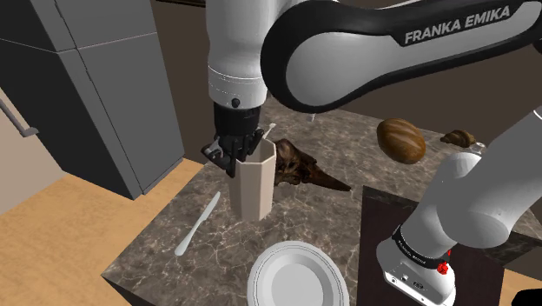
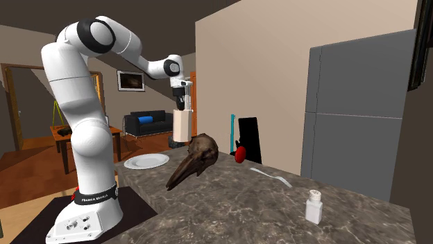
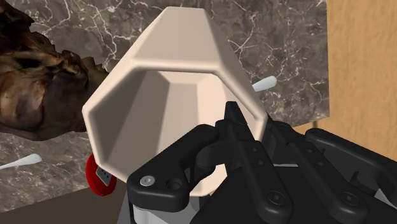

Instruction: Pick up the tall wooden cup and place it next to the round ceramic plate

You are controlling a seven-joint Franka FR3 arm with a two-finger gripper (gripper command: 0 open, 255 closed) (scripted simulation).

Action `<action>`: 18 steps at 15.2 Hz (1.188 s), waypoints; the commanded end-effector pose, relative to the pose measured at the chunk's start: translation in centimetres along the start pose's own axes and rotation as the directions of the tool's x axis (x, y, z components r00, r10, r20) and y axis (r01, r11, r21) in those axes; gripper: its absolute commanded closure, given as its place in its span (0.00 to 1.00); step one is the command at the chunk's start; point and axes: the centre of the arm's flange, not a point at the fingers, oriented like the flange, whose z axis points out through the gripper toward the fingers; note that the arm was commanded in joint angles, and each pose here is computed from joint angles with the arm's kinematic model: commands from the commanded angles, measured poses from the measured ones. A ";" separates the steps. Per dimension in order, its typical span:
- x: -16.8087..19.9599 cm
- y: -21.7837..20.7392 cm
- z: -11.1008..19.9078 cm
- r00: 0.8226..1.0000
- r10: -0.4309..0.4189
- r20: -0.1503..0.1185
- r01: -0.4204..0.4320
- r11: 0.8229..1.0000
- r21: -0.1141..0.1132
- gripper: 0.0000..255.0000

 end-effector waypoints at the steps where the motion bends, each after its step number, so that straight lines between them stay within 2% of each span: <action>1: -0.1 0.0 1.1 1.000 0.000 -0.001 0.000 1.000 0.001 1.00; 18: -0.8 0.2 10.0 1.000 0.000 -0.001 0.000 1.000 0.001 1.00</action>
